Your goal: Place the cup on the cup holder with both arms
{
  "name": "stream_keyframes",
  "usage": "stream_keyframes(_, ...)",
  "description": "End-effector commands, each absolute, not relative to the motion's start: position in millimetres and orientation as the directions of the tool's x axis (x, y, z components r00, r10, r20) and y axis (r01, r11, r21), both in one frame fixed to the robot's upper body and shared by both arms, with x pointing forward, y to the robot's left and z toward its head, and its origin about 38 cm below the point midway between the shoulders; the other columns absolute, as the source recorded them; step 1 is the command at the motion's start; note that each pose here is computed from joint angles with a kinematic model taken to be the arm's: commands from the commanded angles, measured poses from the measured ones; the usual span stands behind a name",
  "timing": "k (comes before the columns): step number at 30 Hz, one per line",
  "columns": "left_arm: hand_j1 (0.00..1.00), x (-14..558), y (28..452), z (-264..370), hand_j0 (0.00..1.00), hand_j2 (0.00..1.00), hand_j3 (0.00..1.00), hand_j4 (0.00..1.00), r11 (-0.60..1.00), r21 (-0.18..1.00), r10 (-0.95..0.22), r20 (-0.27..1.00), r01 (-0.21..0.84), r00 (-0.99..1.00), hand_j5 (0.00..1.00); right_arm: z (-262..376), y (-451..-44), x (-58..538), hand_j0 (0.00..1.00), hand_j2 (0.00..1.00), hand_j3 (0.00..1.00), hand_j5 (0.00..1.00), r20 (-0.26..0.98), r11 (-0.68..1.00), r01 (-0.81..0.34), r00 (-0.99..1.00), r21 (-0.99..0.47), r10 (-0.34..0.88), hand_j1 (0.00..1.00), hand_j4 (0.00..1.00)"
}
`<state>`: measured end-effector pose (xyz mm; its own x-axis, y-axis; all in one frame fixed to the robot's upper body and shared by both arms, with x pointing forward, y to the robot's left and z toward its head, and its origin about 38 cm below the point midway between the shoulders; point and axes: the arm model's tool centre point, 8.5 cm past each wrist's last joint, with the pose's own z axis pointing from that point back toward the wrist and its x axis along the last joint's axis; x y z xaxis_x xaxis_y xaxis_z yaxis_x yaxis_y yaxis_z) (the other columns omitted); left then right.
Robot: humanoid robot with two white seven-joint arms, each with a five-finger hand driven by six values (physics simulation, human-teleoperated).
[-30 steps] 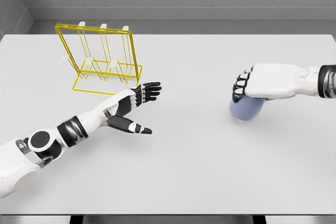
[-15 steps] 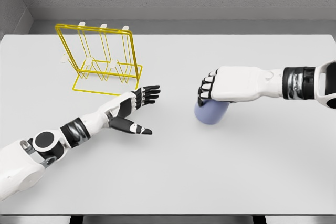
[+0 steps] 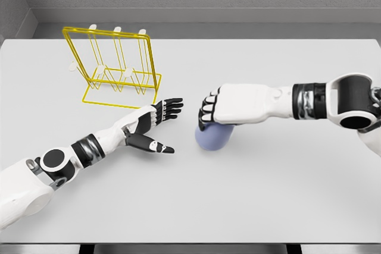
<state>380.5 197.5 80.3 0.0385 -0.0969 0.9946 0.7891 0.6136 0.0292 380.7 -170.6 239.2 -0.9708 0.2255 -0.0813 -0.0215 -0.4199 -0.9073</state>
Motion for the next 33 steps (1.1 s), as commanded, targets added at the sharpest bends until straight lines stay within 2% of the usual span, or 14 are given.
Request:
stream_keyframes(1, 1.0, 381, 198, 81, 1.0, 1.0, 1.0, 1.0, 0.615, 0.027, -0.094, 0.995, 0.788, 0.039, 1.0, 233, -163, 378, 0.52, 0.52, 0.52, 0.52, -0.079, -0.427, -0.019, -0.975, -0.904, 0.21, 0.52, 0.52)
stream_keyframes(11, 1.0, 381, 198, 81, 1.0, 1.0, 1.0, 1.0, 0.616, 0.027, -0.094, 0.995, 0.787, 0.039, 1.0, 220, -163, 377, 0.55, 0.55, 0.55, 0.55, -0.097, -0.472, -0.014, -0.973, -0.882, 0.21, 0.55, 0.55)
stream_keyframes(12, 1.0, 381, 198, 81, 1.0, 1.0, 1.0, 1.0, 0.616, 0.027, -0.094, 0.995, 0.787, 0.039, 1.0, 220, -163, 377, 0.63, 0.63, 0.63, 0.63, -0.097, -0.472, -0.014, -0.973, -0.882, 0.21, 0.63, 0.63)
stream_keyframes(14, 1.0, 381, 198, 81, 1.0, 1.0, 1.0, 1.0, 0.616, 0.027, -0.094, 0.995, 0.787, 0.039, 1.0, 218, -163, 376, 0.99, 0.99, 0.99, 0.99, -0.093, -0.472, -0.017, -0.973, -0.882, 0.209, 0.99, 0.99)
stream_keyframes(25, 1.0, 382, 200, 80, 1.0, 1.0, 1.0, 1.0, 0.619, 0.028, -0.097, 0.994, 0.785, 0.041, 1.0, 228, -170, 381, 0.99, 0.99, 0.99, 0.99, -0.117, -0.465, -0.004, -0.966, -0.885, 0.231, 0.99, 0.99)
stream_keyframes(31, 1.0, 383, 200, 80, 1.0, 1.0, 1.0, 1.0, 0.622, 0.029, -0.098, 0.994, 0.783, 0.041, 1.0, 284, -214, 401, 1.0, 1.0, 1.0, 1.0, -0.206, -0.379, 0.052, -0.903, -0.924, 0.376, 1.0, 1.0)
stream_keyframes(33, 1.0, 383, 200, 80, 1.0, 1.0, 1.0, 1.0, 0.621, 0.03, -0.099, 0.994, 0.783, 0.04, 1.0, 307, -252, 406, 1.0, 1.0, 1.0, 1.0, -0.217, -0.322, 0.059, -0.849, -0.945, 0.482, 1.0, 1.0)
